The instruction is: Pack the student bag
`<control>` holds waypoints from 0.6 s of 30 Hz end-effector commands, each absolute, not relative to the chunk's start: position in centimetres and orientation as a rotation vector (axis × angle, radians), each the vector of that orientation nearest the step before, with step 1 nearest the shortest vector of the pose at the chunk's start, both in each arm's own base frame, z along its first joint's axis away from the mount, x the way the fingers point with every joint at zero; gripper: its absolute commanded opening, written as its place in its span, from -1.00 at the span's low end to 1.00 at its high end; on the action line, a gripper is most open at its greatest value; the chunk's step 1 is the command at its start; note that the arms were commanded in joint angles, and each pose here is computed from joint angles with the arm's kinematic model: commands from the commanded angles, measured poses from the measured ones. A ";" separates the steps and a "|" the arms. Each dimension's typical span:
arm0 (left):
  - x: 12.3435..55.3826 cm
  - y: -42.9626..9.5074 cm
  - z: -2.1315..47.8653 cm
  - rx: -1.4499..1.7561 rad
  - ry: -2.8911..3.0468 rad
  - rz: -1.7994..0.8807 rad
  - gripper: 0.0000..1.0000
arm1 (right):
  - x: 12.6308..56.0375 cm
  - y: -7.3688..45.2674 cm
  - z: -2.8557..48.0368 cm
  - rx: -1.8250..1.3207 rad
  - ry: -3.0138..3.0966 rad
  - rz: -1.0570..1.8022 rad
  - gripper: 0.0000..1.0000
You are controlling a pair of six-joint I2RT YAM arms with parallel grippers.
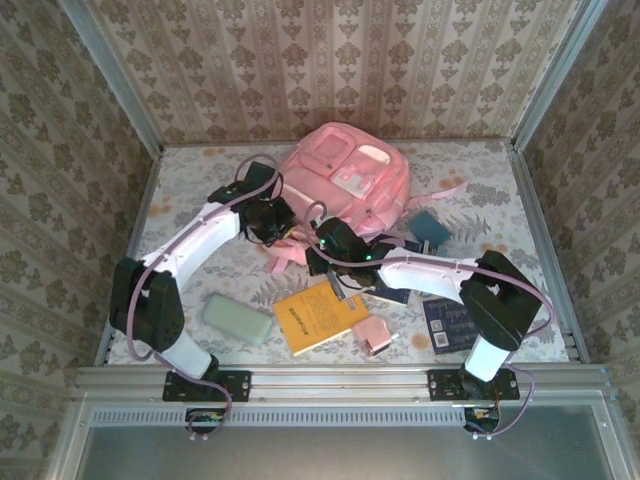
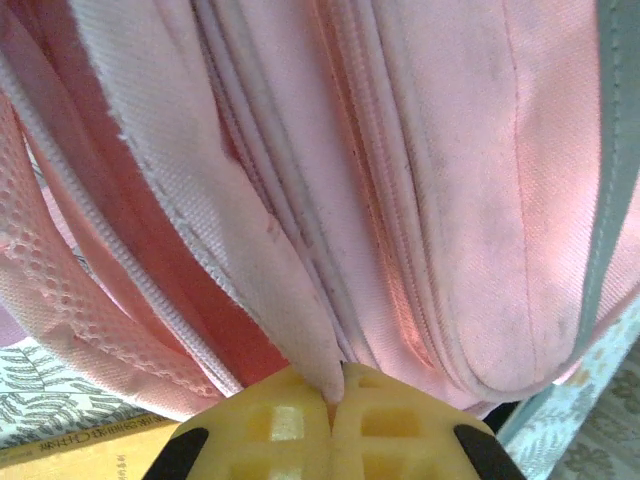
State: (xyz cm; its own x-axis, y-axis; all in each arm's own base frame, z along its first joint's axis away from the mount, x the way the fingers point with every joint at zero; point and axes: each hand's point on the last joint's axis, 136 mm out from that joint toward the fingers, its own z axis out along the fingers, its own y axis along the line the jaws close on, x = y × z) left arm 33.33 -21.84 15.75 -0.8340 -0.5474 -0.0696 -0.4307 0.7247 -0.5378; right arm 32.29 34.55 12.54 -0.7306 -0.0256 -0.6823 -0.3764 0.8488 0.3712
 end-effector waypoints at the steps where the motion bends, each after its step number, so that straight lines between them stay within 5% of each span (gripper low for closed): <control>1: 34.2 -20.1 20.0 -0.830 2.554 -0.770 -1.00 | 33.9 30.7 13.6 -0.125 2.266 0.496 -1.00; 17: 34.3 -19.1 18.2 -0.885 2.565 -0.807 -1.00 | 33.2 30.4 13.9 -0.451 2.271 0.576 -1.00; 18: 34.3 -19.2 18.0 -0.879 2.572 -0.810 -1.00 | 33.1 30.3 14.0 -0.488 2.265 0.555 -0.86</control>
State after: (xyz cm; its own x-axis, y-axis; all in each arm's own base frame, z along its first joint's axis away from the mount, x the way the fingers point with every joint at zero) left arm 33.73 -18.80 16.99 -0.7658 -0.6365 -0.0919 -0.4882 0.6683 -0.5613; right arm 34.19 29.96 13.75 -0.6802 -0.0657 -0.7300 -0.4005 0.8675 0.2952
